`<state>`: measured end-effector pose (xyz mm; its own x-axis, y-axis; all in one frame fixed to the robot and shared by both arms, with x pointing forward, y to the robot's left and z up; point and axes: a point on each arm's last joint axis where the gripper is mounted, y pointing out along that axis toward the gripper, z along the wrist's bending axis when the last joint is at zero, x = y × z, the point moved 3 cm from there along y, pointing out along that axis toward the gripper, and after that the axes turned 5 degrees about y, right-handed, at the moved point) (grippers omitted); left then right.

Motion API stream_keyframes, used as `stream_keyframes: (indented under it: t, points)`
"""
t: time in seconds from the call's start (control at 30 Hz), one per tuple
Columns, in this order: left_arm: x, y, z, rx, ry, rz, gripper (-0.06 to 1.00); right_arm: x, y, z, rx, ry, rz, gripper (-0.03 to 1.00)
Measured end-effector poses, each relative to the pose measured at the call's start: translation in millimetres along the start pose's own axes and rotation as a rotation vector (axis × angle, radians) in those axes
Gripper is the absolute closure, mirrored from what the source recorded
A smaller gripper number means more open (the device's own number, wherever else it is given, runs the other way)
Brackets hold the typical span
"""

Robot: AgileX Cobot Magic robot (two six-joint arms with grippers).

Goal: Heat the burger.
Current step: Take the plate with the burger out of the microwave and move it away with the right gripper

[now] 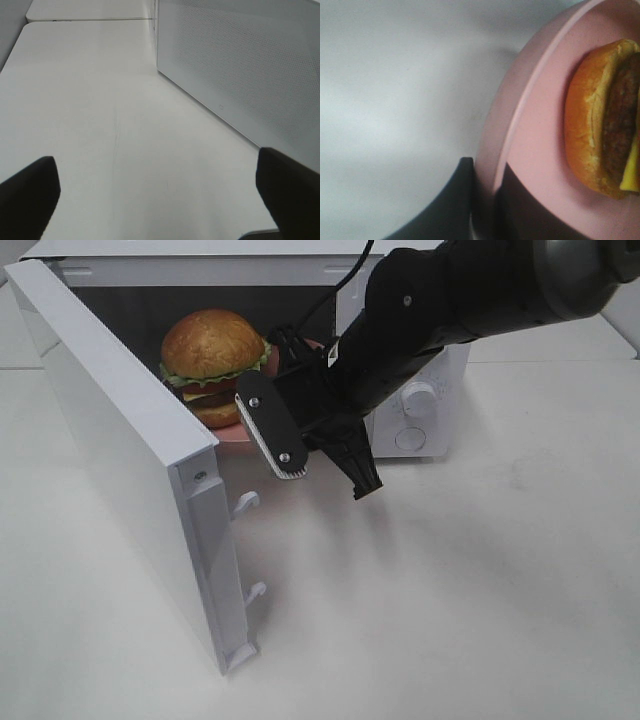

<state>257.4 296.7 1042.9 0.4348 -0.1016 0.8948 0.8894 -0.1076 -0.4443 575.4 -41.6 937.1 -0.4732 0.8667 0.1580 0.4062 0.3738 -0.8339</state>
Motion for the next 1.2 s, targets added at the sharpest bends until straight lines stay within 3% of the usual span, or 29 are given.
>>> stream_keyframes:
  t: [0.6,1.2]
  points:
    - [0.0,0.0,0.0,0.0,0.0,0.0,-0.04,-7.7,-45.0,56.1,0.022,0.018,0.0,0.88]
    - [0.0,0.0,0.0,0.0,0.0,0.0,-0.04,-17.5,-108.3,120.8,-0.027,0.03,-0.007,0.88]
